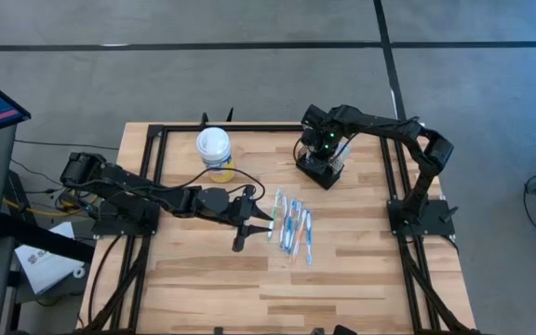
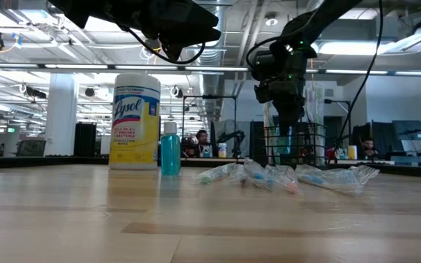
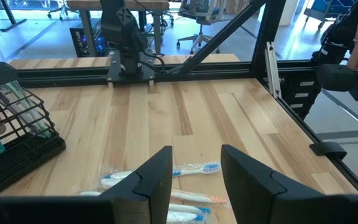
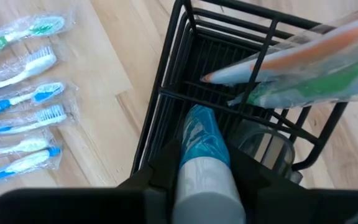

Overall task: Pick & Place toothbrushing station
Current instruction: Put the right blue mouthwash into the black wire organizer

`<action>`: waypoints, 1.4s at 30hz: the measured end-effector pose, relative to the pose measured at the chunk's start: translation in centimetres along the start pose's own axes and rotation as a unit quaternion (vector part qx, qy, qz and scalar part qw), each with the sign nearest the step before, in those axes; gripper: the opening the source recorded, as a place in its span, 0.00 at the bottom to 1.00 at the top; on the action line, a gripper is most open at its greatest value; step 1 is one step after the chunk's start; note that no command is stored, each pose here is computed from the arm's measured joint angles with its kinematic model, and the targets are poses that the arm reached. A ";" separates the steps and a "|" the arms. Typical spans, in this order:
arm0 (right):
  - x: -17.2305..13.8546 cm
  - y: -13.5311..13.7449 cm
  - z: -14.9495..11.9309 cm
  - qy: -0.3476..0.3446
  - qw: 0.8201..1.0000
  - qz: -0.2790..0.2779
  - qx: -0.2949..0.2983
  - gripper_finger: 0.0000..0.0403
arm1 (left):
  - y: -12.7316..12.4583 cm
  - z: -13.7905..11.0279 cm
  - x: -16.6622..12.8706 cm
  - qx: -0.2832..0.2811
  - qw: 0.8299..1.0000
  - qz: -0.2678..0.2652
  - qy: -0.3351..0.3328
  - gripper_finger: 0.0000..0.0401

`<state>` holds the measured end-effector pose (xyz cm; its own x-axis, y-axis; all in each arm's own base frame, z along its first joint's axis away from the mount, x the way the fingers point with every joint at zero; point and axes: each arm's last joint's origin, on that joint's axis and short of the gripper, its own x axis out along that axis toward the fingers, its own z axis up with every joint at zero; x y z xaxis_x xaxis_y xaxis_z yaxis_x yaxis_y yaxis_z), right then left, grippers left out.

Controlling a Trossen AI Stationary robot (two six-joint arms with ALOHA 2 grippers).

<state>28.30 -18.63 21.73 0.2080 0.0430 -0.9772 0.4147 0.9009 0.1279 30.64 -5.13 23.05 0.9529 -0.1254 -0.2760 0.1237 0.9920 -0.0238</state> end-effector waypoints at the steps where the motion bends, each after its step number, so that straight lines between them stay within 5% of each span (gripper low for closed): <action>1: 0.0 0.0 0.0 0.000 1.000 0.000 0.000 0.20 | 0.0 0.0 0.0 0.000 1.000 0.000 0.000 0.33; 13: 0.0 0.0 0.0 0.001 1.000 0.001 0.000 0.21 | 0.0 0.0 0.0 0.000 1.000 0.000 0.000 0.33; 28: 0.0 0.0 0.0 0.001 1.000 0.004 0.006 0.38 | 0.0 0.0 0.0 0.000 1.000 0.000 0.001 0.33; 42: 0.0 0.0 0.0 0.000 1.000 0.003 0.006 0.32 | 0.0 0.0 0.0 0.000 1.000 0.000 0.000 0.33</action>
<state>28.30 -18.61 21.77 0.2106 0.0493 -0.9763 0.4232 0.8957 0.1366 30.65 -5.11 23.04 0.9528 -0.1250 -0.2767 0.1233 0.9921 -0.0237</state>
